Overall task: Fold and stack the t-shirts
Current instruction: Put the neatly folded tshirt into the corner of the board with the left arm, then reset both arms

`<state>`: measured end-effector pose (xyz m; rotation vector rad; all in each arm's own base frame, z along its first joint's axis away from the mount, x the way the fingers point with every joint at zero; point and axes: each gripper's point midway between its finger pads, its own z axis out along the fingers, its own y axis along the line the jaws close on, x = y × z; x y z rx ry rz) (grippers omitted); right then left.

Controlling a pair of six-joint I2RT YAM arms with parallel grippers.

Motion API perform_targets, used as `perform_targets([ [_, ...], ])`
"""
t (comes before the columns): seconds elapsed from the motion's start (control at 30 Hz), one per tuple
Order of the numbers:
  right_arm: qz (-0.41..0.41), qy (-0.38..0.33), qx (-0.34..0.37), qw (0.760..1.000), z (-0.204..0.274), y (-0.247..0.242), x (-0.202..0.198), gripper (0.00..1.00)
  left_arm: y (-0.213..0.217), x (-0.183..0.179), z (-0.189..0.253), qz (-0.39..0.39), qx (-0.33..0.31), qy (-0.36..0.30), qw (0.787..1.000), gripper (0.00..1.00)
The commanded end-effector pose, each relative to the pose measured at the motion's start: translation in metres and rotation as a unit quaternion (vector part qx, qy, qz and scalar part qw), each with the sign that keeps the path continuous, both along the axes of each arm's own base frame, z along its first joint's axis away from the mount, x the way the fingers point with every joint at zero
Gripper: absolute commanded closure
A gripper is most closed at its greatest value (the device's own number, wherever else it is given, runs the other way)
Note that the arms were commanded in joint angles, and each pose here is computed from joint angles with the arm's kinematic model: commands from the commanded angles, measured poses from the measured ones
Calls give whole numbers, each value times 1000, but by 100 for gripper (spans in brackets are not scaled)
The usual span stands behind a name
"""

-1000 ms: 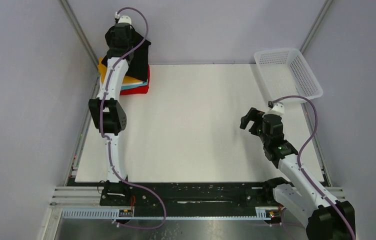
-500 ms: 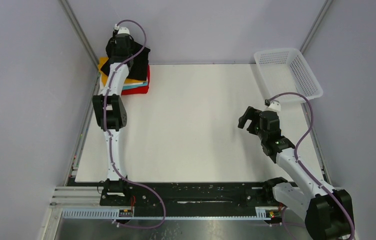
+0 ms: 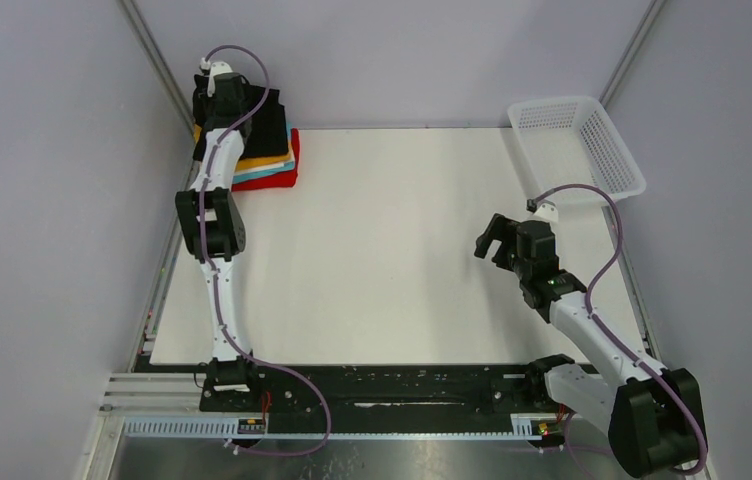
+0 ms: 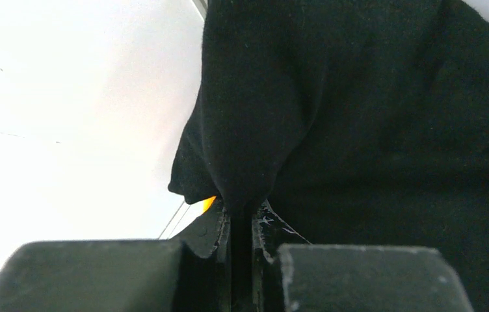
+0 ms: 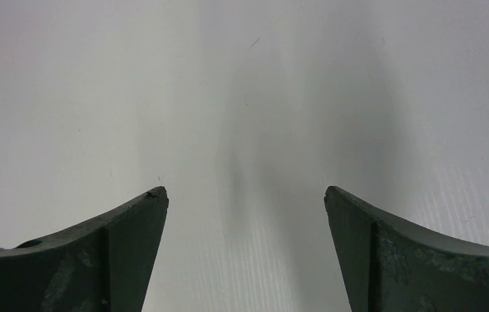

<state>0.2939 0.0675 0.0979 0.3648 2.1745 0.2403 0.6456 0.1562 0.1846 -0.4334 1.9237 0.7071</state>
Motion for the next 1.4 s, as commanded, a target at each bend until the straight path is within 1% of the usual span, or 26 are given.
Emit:
perform_targets([
  [0.0,-3,-31,15,999,22,4,14,1,17,-14,50,29,-4,-54,998,100],
  [0.1,-4,-30,14,999,21,3,14,0,21,-18,44,42,-4,-46,998,100],
  [0.13,-3,-29,14,999,20,3,14,0,21,-18,43,41,-5,-43,998,91],
  [0.17,-2,-29,14,999,20,4,14,1,21,-19,42,42,-5,-41,998,62],
  [0.2,1,-29,15,999,20,5,14,1,22,-20,41,43,-5,-40,998,20],
  [0.23,3,-27,16,999,20,6,14,1,22,-20,40,42,-5,-39,998,4],
  [0.27,6,-25,18,1000,20,7,14,1,21,-21,42,42,-5,-39,998,1],
  [0.37,11,-20,23,999,19,10,15,1,19,-24,50,47,-19,-58,997,1],
  [0.5,13,-19,25,999,20,12,14,0,9,-25,71,27,-46,-86,995,1],
  [0.6,14,-20,24,999,20,11,15,1,-12,-17,83,-29,-85,-110,990,1],
  [0.67,15,-20,24,999,19,12,15,1,-32,-12,88,-83,-112,-121,983,1],
  [0.73,17,-18,24,999,18,13,16,0,-49,-10,96,-121,-130,-136,975,1],
  [0.83,22,-16,25,999,18,14,16,1,-69,-12,102,-151,-153,-141,966,1],
  [0.93,26,-18,27,999,19,15,14,1,-82,-21,112,-163,-168,-144,961,1],
  [1.03,23,-25,35,999,23,16,13,1,-108,-42,116,-189,-188,-153,952,1],
  [1.13,16,-29,44,998,25,15,10,1,-144,-72,123,-215,-205,-179,938,1],
  [1.23,15,-31,49,998,26,15,4,1,-189,-106,136,-263,-244,-207,910,1],
  [1.37,12,-37,54,998,25,12,-7,0,-218,-161,130,-262,-309,-197,893,1],
])
